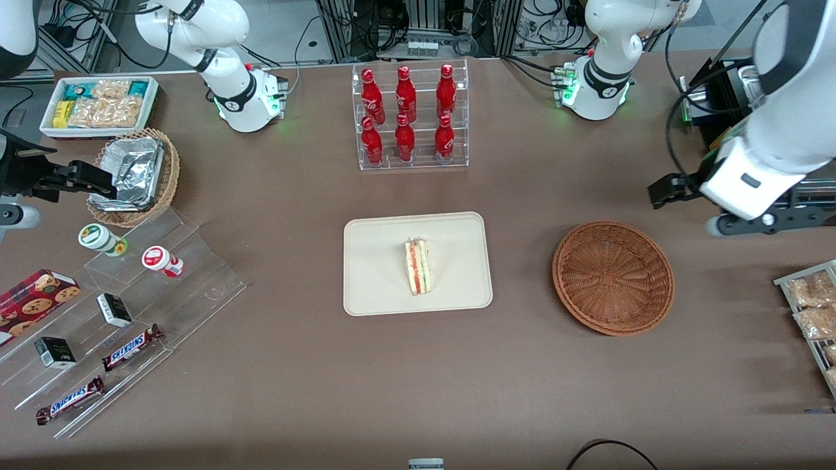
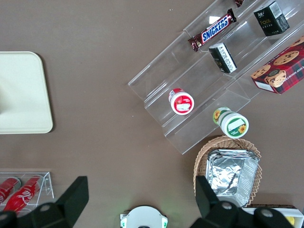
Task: Place sandwich from basket to tray
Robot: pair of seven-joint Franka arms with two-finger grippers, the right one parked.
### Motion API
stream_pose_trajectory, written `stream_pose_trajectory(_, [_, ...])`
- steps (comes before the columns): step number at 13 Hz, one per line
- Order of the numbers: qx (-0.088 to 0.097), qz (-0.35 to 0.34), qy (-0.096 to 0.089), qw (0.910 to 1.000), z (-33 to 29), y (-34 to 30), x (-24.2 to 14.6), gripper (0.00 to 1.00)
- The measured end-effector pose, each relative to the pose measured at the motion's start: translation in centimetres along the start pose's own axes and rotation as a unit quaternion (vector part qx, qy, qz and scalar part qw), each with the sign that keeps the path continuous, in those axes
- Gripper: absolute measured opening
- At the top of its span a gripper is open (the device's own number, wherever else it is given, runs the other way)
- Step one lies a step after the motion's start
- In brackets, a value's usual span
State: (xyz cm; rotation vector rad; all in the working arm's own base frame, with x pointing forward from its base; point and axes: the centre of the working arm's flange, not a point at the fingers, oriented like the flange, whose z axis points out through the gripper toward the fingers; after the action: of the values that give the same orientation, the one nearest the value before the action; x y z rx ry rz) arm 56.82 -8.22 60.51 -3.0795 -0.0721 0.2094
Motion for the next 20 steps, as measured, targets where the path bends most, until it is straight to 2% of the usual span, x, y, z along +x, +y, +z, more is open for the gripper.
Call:
stream_pose_trajectory(4, [-0.021,0.021,-0.002,0.9996,-0.5,-4.9,-1.4,1.0])
stream_pose_trajectory(9, [-0.021,0.017,0.0,0.9996,-0.8,-7.8,-2.2,1.0])
stream_pose_trajectory(14, [-0.02,0.021,0.001,0.9996,-1.0,-7.4,-3.5,1.0])
stream_pose_trajectory(18, [-0.021,0.02,0.006,0.9996,-1.2,-7.5,-3.5,1.0])
stream_pose_trajectory(20, [-0.021,0.018,0.016,0.9995,-1.5,-7.7,-3.4,1.0])
